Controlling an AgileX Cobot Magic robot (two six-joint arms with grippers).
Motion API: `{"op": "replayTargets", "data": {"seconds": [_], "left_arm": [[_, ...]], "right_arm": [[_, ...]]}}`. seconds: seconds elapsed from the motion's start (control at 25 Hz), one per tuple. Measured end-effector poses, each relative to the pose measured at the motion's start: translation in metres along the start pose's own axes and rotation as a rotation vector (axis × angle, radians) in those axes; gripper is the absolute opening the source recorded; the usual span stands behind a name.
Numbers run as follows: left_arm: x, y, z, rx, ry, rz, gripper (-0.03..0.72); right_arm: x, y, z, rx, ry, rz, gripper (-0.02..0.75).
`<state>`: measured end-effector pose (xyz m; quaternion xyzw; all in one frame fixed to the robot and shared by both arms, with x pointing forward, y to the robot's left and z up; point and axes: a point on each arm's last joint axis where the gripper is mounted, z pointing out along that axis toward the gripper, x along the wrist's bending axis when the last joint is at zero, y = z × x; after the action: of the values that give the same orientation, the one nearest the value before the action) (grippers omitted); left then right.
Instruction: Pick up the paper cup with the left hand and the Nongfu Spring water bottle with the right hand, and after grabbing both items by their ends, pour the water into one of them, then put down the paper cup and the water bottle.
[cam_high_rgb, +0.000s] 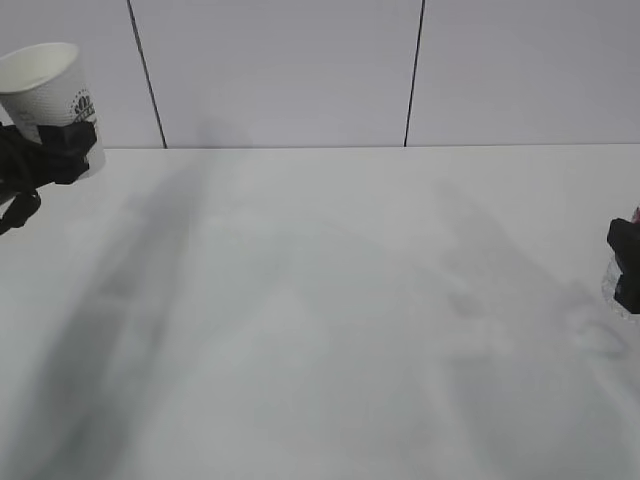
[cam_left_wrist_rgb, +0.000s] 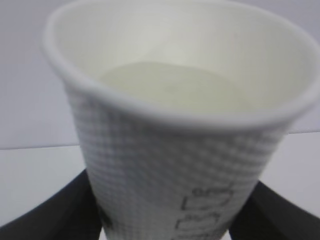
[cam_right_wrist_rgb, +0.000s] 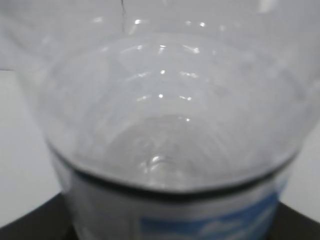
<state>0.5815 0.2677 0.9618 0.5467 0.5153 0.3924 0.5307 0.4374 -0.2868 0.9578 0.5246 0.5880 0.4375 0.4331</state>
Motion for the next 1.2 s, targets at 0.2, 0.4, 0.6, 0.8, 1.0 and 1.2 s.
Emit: {"op": "replayTargets", "data": {"seconds": [0.2, 0.4, 0.6, 0.8, 1.0, 1.2], "left_arm": [[0.003, -0.015, 0.006, 0.010, 0.001, -0.009, 0.498], [0.005, -0.035, 0.012, 0.030, -0.001, -0.017, 0.498], [0.008, -0.053, 0.016, 0.042, 0.009, -0.033, 0.495], [0.010, -0.065, 0.021, 0.055, 0.013, -0.039, 0.495], [0.012, -0.067, 0.037, 0.037, 0.013, -0.038, 0.495], [0.014, -0.068, 0.051, 0.017, 0.010, -0.036, 0.495]], "right_arm": [[0.000, 0.000, 0.000, 0.000, 0.000, 0.000, 0.430], [0.000, 0.000, 0.000, 0.000, 0.005, -0.005, 0.430], [0.002, -0.006, 0.003, 0.032, 0.025, -0.023, 0.430], [0.005, -0.019, 0.012, 0.079, 0.048, -0.039, 0.430], [0.007, -0.016, 0.017, -0.005, 0.064, -0.046, 0.430], [0.007, -0.017, 0.017, -0.012, 0.064, -0.045, 0.430]]}}
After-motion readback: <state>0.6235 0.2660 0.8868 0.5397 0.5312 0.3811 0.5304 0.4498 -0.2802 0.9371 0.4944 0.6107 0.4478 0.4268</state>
